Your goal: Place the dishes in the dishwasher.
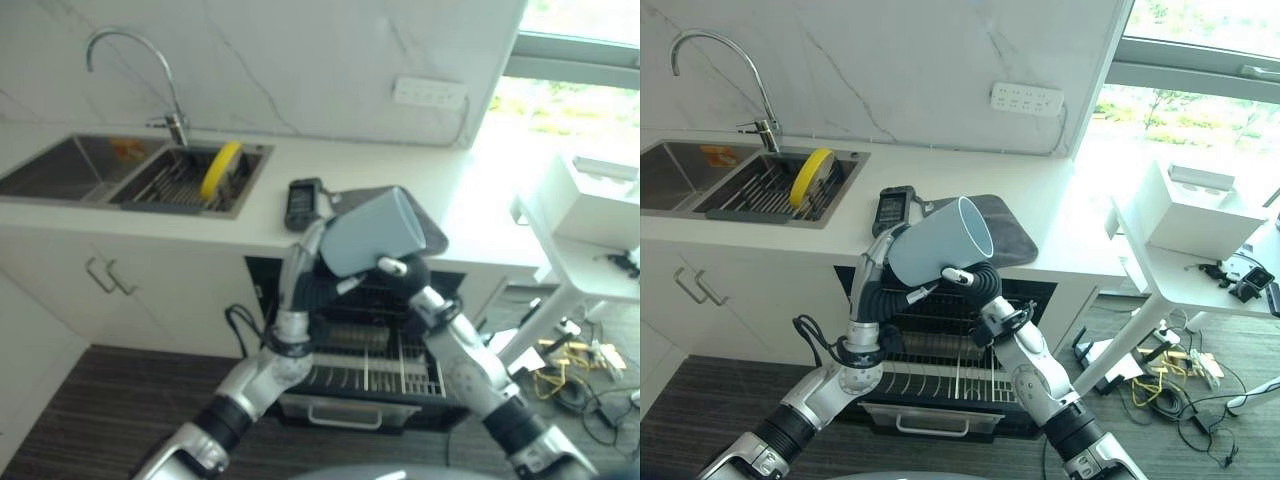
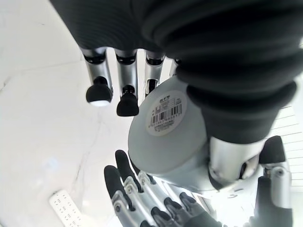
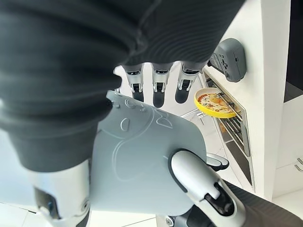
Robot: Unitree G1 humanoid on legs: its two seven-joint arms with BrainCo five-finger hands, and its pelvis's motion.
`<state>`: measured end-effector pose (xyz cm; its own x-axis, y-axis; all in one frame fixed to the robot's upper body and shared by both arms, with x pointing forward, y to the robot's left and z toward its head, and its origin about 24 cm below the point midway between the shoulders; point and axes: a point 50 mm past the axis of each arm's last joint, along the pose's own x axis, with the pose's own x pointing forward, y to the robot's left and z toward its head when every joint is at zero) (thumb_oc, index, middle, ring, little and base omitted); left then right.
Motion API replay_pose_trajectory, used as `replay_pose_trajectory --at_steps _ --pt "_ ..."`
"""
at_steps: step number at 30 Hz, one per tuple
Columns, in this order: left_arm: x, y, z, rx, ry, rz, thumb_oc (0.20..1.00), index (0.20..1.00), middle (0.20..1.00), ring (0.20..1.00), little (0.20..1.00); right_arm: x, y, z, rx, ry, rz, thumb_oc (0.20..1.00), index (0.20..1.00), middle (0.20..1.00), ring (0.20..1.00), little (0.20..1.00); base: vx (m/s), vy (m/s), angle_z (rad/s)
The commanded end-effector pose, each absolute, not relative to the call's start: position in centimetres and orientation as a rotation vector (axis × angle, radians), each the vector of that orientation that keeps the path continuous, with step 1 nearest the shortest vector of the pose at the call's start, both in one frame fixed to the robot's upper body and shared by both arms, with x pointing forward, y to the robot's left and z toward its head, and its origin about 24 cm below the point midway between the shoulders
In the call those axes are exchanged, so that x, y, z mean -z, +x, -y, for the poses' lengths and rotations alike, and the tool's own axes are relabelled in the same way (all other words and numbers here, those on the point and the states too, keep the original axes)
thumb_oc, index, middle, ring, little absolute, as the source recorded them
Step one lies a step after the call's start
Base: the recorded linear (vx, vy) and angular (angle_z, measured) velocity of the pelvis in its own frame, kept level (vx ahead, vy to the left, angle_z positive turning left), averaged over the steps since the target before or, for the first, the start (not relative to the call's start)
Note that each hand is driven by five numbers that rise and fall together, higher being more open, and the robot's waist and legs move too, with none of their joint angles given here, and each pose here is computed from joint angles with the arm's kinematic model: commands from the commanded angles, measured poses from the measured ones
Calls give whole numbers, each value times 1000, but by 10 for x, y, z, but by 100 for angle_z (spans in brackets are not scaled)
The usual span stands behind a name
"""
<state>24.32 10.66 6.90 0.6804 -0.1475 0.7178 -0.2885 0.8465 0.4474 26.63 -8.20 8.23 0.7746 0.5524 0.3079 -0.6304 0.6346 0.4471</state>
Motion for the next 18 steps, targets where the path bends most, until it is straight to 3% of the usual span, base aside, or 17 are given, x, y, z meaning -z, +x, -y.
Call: replay_pose_trajectory --at_steps 1,14,15,16,18 --pt "-90 255 -82 26 574 993 200 200 200 200 200 -113 275 69 -721 622 305 1000 1000 1000 1000 1000 0 0 0" --pt "-85 252 -76 89 586 1005 200 200 200 200 200 -112 274 67 -727 646 312 1000 1000 1000 1000 1000 0 0 0" --pt "-84 251 -76 92 585 1005 200 200 200 200 200 -113 274 67 -732 653 317 708 708 708 708 708 0 0 0" --pt "-83 250 -75 93 583 1005 200 200 200 200 200 -115 274 68 -733 673 339 200 200 200 200 200 0 0 0" --pt "-82 250 -74 96 583 1004 200 200 200 200 200 -118 275 70 -729 700 359 200 200 200 200 200 0 0 0"
